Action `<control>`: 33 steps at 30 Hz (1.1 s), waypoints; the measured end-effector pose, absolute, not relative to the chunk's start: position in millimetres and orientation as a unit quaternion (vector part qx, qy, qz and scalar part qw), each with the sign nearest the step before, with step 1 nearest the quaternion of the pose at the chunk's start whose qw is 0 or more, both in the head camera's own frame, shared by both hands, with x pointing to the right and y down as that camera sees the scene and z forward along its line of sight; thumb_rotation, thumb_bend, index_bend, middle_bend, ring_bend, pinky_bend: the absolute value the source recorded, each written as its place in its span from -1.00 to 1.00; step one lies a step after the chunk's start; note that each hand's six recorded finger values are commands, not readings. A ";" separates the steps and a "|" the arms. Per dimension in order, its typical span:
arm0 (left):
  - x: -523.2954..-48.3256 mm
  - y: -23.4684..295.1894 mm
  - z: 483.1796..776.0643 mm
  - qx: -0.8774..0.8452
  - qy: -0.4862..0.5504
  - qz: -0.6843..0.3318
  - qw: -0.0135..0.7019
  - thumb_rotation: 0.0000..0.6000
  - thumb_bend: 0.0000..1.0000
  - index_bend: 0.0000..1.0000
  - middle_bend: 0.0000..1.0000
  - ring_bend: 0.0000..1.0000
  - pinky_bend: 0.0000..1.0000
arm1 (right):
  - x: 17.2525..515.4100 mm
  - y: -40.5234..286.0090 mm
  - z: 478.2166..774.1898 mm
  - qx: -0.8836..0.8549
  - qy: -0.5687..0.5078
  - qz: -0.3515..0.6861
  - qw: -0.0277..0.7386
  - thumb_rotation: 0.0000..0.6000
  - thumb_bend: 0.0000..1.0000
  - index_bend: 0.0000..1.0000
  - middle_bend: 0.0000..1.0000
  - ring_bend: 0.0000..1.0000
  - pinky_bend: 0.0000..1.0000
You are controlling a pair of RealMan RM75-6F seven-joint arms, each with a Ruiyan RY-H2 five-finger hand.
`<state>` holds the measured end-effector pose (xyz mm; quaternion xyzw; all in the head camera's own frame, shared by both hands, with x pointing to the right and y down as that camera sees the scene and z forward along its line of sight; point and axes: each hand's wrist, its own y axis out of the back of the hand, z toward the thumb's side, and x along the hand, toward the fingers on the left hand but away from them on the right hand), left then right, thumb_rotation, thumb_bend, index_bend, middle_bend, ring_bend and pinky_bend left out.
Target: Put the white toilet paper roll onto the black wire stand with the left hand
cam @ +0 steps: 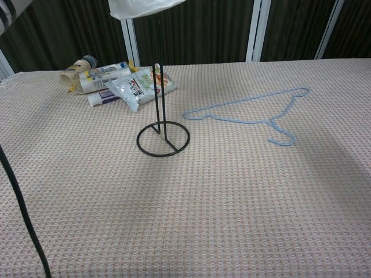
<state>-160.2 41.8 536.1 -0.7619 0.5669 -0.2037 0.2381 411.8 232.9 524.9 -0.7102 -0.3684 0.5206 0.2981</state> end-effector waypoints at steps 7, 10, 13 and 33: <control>-152.0 45.9 539.0 -0.764 0.558 -0.210 0.248 1.00 0.42 -0.74 -0.29 0.01 1.00 | 411.5 236.4 518.0 -0.716 -0.370 0.511 0.300 1.00 -0.77 -1.00 -1.00 -1.00 -1.00; -150.5 46.8 542.7 -0.763 0.557 -0.216 0.248 1.00 0.42 -0.74 -0.29 0.01 1.00 | 411.8 237.6 513.8 -0.717 -0.373 0.506 0.302 1.00 -0.77 -1.00 -1.00 -1.00 -1.00; -148.3 47.4 545.2 -0.762 0.556 -0.218 0.251 1.00 0.41 -0.74 -0.28 0.01 1.00 | 413.4 238.1 509.5 -0.716 -0.378 0.502 0.305 1.00 -0.77 -1.00 -1.00 -1.00 -1.00; -151.2 52.9 558.2 -0.775 0.515 -0.261 0.257 1.00 -0.09 -1.00 -1.00 -1.00 -0.76 | 415.5 237.0 511.0 -0.707 -0.384 0.505 0.310 1.00 -0.77 -1.00 -1.00 -1.00 -1.00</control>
